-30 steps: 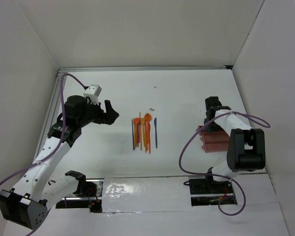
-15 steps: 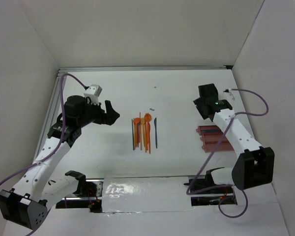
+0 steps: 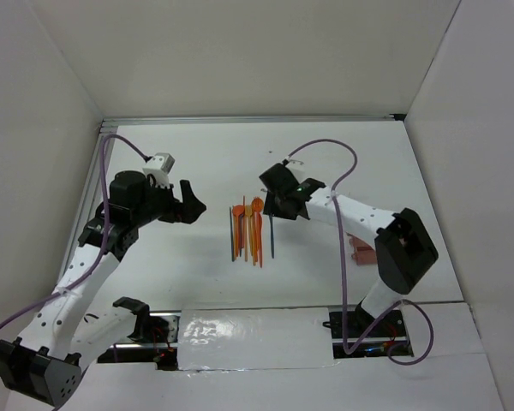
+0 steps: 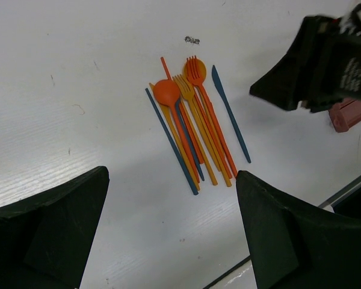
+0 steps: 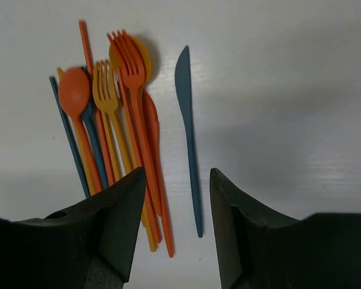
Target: Sort the eating utensils into containers
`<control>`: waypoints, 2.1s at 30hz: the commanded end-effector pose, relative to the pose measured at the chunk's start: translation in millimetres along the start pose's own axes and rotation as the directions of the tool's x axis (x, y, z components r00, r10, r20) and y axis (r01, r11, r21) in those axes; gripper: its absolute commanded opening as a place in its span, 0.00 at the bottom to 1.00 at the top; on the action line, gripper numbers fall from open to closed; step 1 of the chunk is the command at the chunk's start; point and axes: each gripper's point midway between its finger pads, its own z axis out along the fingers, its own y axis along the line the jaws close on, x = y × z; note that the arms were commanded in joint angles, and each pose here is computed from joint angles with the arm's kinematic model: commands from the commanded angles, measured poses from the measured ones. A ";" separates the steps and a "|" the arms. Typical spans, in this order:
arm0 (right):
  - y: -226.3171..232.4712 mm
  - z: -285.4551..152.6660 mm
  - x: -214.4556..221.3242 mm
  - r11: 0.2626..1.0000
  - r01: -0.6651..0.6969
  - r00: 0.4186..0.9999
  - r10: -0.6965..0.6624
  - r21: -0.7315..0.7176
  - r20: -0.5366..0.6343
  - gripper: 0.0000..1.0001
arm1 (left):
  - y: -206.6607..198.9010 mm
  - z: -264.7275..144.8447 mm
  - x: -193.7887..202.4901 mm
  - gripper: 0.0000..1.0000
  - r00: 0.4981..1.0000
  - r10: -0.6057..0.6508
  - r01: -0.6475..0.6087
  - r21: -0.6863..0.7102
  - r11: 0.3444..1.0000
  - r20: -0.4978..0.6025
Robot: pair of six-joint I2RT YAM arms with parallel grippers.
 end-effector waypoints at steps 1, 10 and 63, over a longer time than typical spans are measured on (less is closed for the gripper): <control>6.1 5.3 24.3 0.996 0.094 0.994 -0.094 -0.002 -0.062 0.54 | -3.6 -9.2 -2.8 1.00 0.999 -0.029 0.029 -0.002 1.000 0.022; -9.6 27.5 84.0 0.972 0.231 0.949 -0.216 0.037 -0.230 0.48 | 2.5 -33.9 9.1 1.00 0.994 -0.113 0.112 -0.087 0.990 -0.008; -267.9 -16.3 -48.0 0.361 -0.877 0.462 0.814 0.316 0.353 0.00 | 4.9 -14.8 4.8 1.00 0.994 -0.082 0.085 -0.040 0.996 0.077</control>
